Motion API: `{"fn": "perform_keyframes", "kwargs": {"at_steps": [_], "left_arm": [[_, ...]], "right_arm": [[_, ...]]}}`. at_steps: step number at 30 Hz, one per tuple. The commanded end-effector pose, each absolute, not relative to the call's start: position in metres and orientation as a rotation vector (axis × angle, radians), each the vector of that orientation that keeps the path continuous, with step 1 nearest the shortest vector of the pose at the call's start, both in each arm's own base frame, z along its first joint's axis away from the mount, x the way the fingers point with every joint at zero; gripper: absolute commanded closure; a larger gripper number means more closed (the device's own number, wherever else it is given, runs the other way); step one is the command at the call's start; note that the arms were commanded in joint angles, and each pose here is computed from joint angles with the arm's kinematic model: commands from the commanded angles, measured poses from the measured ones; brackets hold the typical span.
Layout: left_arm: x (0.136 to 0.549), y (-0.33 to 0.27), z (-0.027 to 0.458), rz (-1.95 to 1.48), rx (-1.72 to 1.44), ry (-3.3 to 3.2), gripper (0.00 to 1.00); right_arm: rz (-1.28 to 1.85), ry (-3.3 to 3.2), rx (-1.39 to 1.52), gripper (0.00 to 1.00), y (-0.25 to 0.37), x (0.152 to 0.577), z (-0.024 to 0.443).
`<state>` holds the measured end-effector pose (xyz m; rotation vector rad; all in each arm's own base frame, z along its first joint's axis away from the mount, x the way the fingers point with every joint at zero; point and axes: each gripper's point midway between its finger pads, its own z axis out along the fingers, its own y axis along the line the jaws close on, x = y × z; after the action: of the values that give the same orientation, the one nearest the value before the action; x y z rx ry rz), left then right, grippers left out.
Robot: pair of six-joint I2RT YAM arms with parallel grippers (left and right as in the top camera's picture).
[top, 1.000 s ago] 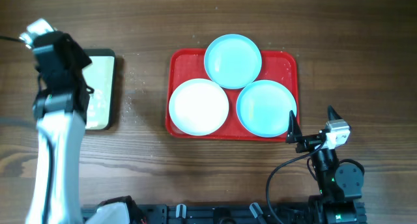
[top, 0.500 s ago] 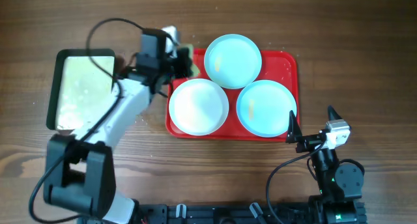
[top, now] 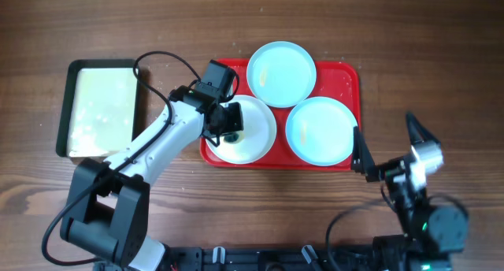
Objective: Clean dirty plates on tray and stack at the side
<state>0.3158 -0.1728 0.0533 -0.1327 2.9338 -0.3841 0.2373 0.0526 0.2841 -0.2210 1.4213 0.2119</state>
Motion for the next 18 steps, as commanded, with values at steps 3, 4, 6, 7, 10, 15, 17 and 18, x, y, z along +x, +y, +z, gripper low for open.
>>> {"fn": "perform_keyframes", "kwargs": {"at_steps": [3,4,6,7,10,15,17,18], "left_arm": [[0.323,-0.161,0.052,-0.279,-0.165,2.903,0.96],[0.323,-0.161,0.052,-0.276,-0.166,2.902,0.96],[0.323,-0.161,0.052,-0.276,-0.166,2.902,0.96],[0.323,-0.161,0.052,-0.277,-0.166,2.901,0.96],[0.324,-0.161,0.052,-0.279,-0.165,2.899,0.96],[0.326,-0.162,0.053,-0.284,-0.165,2.891,0.96],[0.328,-0.163,0.054,-0.289,-0.164,2.883,0.96],[0.328,-0.163,0.054,-0.290,-0.164,2.881,0.96]], "right_arm": [[0.360,1.797,-0.499,0.00,0.093,0.289,0.346],[0.439,1.826,-0.544,0.00,0.105,0.302,0.353],[0.688,1.887,-0.566,0.00,0.131,0.325,0.356],[0.839,1.889,-0.584,0.00,0.146,0.337,0.355],[1.051,1.954,-0.604,0.00,0.170,0.370,0.314],[0.575,2.596,-0.493,0.18,0.174,0.381,0.139],[0.488,2.700,-0.437,0.42,0.185,0.381,0.102],[0.501,2.744,-0.434,0.54,0.195,0.378,0.083]]}}
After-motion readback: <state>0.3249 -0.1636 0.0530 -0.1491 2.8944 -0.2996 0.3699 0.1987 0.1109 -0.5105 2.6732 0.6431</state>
